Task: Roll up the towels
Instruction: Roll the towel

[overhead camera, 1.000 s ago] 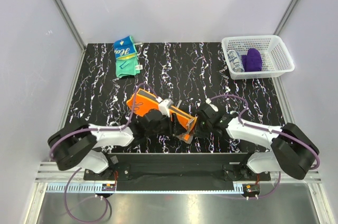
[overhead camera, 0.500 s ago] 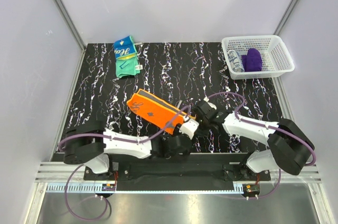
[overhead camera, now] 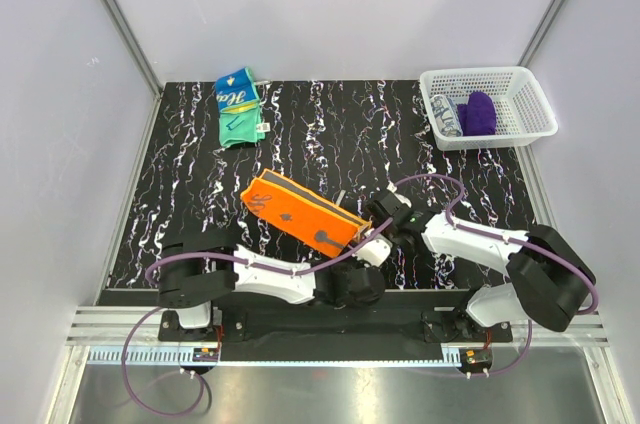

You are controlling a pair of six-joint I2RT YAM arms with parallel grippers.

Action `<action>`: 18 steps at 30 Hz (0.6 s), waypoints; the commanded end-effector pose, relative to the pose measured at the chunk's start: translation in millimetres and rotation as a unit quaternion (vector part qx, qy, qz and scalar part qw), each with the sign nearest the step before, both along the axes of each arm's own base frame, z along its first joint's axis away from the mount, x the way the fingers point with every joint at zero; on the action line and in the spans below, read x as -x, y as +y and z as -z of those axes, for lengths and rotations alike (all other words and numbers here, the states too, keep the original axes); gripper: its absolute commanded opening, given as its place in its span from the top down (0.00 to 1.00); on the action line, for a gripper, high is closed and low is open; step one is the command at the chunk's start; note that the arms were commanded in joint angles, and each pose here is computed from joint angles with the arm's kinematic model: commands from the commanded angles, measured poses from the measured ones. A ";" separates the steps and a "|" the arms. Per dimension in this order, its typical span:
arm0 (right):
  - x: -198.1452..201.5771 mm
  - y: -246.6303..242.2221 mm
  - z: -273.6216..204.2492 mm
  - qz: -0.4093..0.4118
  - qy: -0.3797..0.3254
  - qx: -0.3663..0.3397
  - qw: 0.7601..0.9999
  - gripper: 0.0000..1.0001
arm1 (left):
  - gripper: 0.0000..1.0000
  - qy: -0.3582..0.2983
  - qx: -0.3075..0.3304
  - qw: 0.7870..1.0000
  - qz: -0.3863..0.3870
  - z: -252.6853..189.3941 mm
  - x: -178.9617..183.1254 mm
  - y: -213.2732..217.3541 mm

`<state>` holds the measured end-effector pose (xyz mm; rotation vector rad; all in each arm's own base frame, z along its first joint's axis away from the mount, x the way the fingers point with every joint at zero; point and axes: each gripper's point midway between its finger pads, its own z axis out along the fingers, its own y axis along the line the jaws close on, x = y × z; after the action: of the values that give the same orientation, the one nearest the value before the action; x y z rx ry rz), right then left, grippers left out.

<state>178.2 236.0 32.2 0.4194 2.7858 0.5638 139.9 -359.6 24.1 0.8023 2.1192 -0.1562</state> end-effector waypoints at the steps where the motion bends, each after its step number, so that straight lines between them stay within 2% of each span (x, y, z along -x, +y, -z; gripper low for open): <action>1: 6.6 11.9 -15.4 -0.023 -0.006 -0.029 0.999 0.85 | 0.59 -0.016 0.005 0.999 -0.048 -6.1 -22.4 4.0; 2: 7.8 12.5 -16.4 -0.025 -0.004 -0.033 0.999 0.85 | 0.67 -0.014 0.008 0.999 -0.051 -6.3 -23.4 5.0; 5: 12.2 12.2 -14.8 -0.026 0.001 -0.040 0.999 0.85 | 0.80 -0.011 0.017 0.998 -0.056 -6.4 -27.2 7.2; 6: 13.1 12.2 -14.6 -0.026 0.002 -0.042 0.999 0.85 | 0.88 -0.012 0.017 0.998 -0.055 -6.5 -27.6 8.0; 11: 15.3 9.0 -13.8 -0.021 0.001 -0.043 0.999 0.82 | 1.00 -0.009 0.022 0.999 -0.045 -7.0 -26.1 4.8; 12: 14.9 8.6 -14.8 -0.021 0.000 -0.041 0.999 0.70 | 1.00 -0.007 0.022 0.999 -0.042 -6.7 -25.4 4.5; 15: 8.9 1.5 -22.9 -0.012 -0.013 -0.020 1.000 0.45 | 1.00 -0.004 0.033 0.999 -0.030 -10.1 -22.2 2.0; 16: 11.5 -6.5 -22.9 -0.020 -0.011 0.001 1.000 0.32 | 1.00 0.003 0.040 0.999 -0.022 -8.7 -20.3 1.0; 18: -0.7 -16.4 -34.4 -0.006 -0.038 0.032 0.999 0.22 | 1.00 0.007 0.048 0.999 -0.018 -12.5 -18.9 2.0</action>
<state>174.3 223.9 37.1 0.4253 2.7693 0.5299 140.3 -364.3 28.4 0.7995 2.1068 -0.2110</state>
